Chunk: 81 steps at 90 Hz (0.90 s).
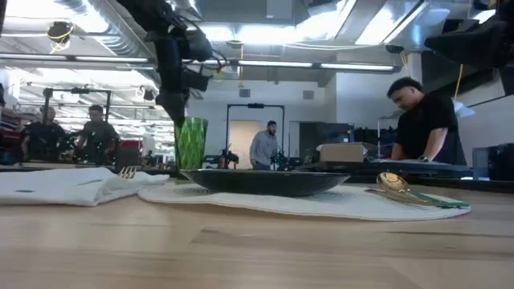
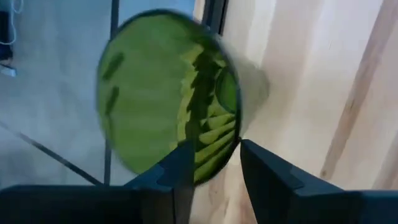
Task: Set table place
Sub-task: Put the green cup on the top right of the white table mat
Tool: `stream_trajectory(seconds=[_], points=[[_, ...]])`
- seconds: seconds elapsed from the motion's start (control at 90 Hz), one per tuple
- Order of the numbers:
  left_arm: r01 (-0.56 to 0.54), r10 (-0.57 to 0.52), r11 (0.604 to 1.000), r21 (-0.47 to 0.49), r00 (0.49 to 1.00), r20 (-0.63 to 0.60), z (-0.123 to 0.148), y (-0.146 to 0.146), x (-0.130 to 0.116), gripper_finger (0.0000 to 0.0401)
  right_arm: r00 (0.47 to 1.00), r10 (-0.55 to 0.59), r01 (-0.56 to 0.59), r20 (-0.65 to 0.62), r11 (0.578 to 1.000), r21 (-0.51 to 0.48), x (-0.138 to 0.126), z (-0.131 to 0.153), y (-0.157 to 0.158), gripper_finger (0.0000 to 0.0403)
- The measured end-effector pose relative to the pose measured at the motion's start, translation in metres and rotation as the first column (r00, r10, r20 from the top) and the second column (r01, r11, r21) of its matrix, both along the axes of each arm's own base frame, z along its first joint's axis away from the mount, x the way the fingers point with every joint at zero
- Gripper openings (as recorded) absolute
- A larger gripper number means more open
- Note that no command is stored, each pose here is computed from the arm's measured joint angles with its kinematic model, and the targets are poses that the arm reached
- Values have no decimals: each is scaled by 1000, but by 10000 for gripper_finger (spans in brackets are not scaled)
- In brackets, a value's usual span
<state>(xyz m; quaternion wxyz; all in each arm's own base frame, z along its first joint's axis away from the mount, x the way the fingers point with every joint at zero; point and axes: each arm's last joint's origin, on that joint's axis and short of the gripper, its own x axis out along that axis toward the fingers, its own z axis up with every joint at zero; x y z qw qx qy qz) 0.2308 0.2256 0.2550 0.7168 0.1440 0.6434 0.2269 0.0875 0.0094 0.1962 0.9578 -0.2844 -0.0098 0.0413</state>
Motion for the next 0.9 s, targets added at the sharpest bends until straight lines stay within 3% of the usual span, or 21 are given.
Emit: stream_trajectory(seconds=[0.167, 0.4, 0.667, 0.9], points=[[17, -18, 1000, -19, 996, -84, -16, -3, 10, 99, 1000, 0, 0, 0, 1000, 0, 0, 0, 0, 0], [146, -141, 989, 13, 971, -192, -14, -23, 22, 9, 1000, 0, 0, 0, 1000, 0, 0, 0, 0, 0], [256, -237, 962, 91, 955, -176, 9, -42, 43, 1, 1000, 0, 0, 2, 1000, 8, 0, 0, 0, 0], [416, -400, 903, 111, 906, -139, 34, -66, 66, 0, 1000, 0, 0, 3, 1000, 16, 0, 0, 0, 0]])
